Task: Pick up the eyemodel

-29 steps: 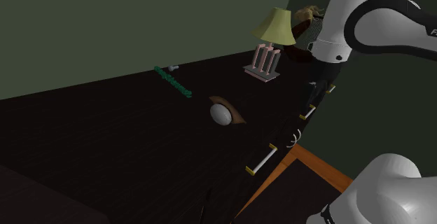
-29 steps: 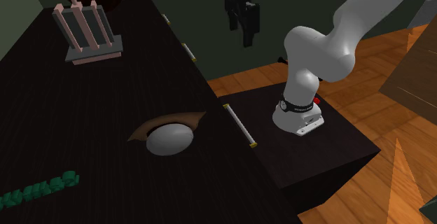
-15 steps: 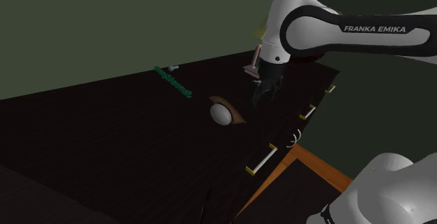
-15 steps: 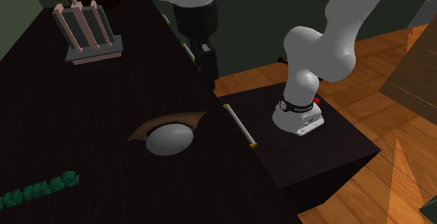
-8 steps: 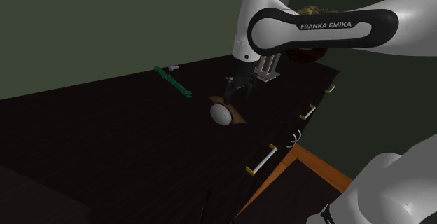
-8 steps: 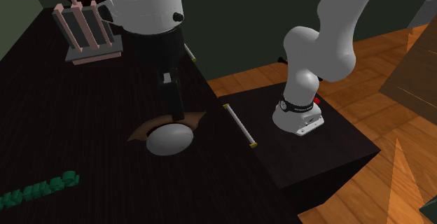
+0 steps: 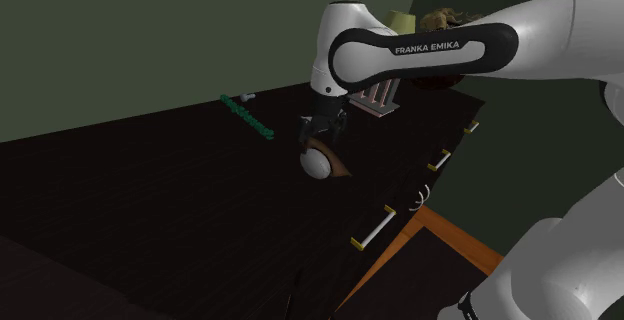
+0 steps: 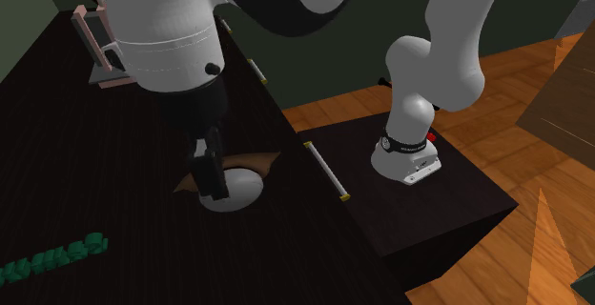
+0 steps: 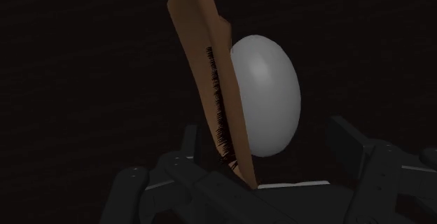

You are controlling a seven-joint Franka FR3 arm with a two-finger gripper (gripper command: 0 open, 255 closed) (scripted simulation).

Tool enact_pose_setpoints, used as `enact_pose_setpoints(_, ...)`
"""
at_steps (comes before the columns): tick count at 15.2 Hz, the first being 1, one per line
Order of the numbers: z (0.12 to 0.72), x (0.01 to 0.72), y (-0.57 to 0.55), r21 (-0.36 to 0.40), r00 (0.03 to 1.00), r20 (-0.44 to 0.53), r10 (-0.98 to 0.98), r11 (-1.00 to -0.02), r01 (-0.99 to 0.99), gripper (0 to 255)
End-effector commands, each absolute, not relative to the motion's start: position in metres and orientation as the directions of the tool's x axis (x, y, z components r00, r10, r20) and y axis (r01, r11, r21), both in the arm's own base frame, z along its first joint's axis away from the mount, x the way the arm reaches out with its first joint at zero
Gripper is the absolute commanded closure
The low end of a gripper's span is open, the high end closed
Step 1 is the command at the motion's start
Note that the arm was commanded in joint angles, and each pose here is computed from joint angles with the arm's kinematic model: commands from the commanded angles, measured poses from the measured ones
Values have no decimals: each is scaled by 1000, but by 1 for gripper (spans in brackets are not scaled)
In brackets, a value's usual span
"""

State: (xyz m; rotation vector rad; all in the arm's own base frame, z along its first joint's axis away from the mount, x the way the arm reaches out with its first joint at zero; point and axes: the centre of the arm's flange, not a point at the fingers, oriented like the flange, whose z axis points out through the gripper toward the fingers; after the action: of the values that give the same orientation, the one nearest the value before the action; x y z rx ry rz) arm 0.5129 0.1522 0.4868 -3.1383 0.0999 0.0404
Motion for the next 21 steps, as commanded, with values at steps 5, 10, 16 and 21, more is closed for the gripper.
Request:
enact_pose_setpoints(5, 468, 513, 152, -1, 998, -25, -64, -998, -64, 255)
enact_pose_setpoints(10, 468, 515, 152, -1, 998, -25, -64, -998, -64, 255)
enact_pose_setpoints(16, 479, 514, 152, -1, 998, -25, -64, -998, -64, 255)
enact_pose_setpoints(21, 505, 514, 152, -1, 998, -25, -64, -998, -64, 255)
